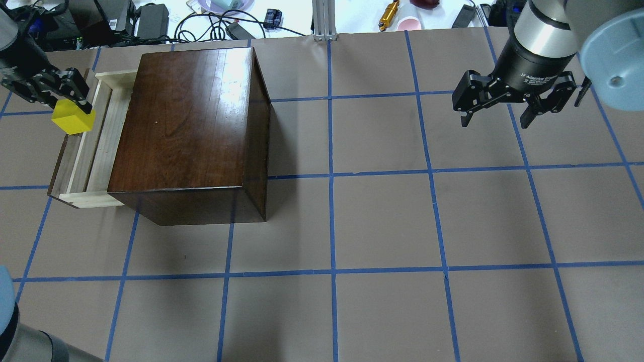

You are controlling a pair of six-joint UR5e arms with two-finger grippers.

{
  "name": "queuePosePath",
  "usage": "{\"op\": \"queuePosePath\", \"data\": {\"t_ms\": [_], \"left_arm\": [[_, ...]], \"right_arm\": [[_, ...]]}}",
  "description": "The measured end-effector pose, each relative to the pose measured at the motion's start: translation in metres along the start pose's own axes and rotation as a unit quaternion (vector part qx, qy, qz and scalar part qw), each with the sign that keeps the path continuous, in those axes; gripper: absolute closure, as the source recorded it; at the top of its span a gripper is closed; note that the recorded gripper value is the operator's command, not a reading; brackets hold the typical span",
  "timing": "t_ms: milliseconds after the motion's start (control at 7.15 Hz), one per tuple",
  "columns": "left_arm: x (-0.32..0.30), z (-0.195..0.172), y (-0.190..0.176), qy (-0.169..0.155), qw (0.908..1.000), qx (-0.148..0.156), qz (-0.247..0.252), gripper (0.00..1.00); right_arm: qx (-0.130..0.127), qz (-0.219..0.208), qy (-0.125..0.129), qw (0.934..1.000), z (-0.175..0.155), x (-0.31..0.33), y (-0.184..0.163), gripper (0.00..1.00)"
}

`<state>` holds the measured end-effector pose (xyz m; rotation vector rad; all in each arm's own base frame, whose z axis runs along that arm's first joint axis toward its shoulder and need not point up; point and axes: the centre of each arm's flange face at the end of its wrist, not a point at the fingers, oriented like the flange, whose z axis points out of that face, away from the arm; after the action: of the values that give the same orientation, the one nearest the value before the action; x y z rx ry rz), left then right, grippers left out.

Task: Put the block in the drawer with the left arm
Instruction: 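Carry the yellow block over the open drawer with the left gripper, then lower the block into the drawer and open the left gripper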

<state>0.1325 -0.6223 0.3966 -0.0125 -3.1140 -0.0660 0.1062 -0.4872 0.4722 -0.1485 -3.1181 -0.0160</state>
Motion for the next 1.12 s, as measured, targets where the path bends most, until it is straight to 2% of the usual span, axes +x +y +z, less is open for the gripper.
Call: {"op": "queuePosePath", "data": {"t_ms": [419,559,699,1118], "left_arm": [[0.014,0.043,-0.007,0.004,1.0,-0.004,-0.002,0.73],[0.014,0.055,-0.006,0.003,1.0,-0.002,0.0,0.7],[0.015,0.061,-0.005,0.003,1.0,-0.002,0.001,0.01],[0.016,0.058,-0.004,0.002,1.0,0.002,-0.002,0.0]], "right_arm": [[0.0,0.0,0.0,1.0,0.0,0.0,0.0,0.0],[0.0,0.0,0.0,1.0,0.0,0.0,0.0,0.0],[0.0,0.0,0.0,1.0,0.0,0.0,0.0,0.0],[0.0,0.0,0.0,1.0,0.0,0.0,0.0,0.0]]}}
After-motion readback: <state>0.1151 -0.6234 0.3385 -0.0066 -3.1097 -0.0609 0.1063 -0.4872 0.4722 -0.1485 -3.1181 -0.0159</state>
